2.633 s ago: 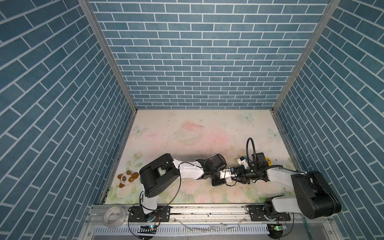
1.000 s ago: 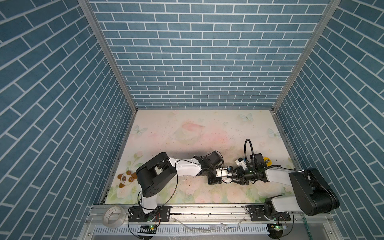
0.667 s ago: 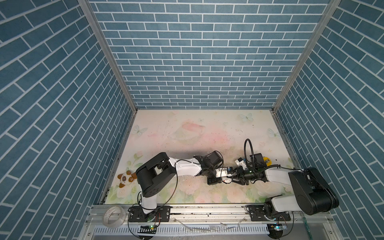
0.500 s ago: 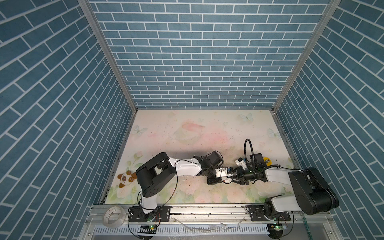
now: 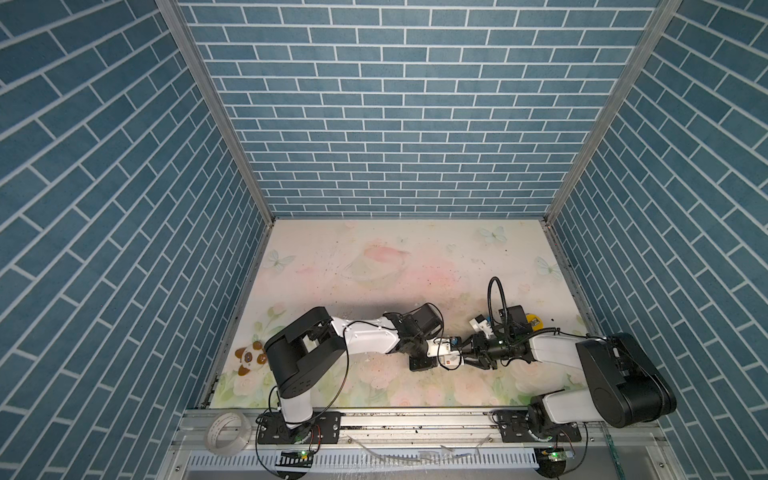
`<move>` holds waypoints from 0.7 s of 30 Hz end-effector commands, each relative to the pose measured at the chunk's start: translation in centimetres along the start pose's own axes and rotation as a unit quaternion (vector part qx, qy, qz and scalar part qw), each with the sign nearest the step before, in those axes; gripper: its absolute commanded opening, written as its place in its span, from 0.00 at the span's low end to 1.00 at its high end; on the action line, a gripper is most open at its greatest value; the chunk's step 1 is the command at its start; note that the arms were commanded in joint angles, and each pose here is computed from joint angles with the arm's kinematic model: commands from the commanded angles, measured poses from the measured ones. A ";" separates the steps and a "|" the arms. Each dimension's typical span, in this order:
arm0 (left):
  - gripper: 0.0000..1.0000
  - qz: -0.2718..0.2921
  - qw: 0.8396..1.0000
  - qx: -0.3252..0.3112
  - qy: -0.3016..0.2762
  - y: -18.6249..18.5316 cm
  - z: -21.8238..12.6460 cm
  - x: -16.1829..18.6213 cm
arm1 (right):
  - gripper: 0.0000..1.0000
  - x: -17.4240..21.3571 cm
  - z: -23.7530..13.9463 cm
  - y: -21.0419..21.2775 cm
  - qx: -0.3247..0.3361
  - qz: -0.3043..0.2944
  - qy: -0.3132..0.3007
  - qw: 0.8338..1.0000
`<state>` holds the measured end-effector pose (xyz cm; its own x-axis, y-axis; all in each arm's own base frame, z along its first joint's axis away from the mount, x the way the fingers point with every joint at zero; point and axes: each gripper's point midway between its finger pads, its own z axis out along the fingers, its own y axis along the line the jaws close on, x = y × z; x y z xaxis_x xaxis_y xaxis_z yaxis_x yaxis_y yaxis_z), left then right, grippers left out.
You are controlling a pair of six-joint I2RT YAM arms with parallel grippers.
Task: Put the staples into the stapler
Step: 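Hold the sleeve with the right gripper while the left pulls the tray out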
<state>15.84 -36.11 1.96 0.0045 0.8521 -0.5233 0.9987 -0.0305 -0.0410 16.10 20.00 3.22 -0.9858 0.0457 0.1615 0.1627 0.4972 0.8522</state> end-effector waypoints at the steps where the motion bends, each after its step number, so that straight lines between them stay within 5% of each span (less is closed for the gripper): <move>1: 0.27 -0.009 0.999 0.015 0.052 -1.2 0.1 3.2 | 0.44 -0.2 0.0 -1.6 0.044 0.003 -0.013 0.999; 21: 0.28 0.002 0.998 -0.003 0.064 -1.4 -1.4 4.3 | 0.46 -0.3 -0.5 -2.0 0.067 -0.006 -0.026 0.997</move>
<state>15.24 -33.57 1.90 0.0181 0.8801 -0.4744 0.9995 -0.0277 -0.0131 16.22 19.60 3.26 -0.9893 0.0577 0.1343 0.1444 0.5286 0.8365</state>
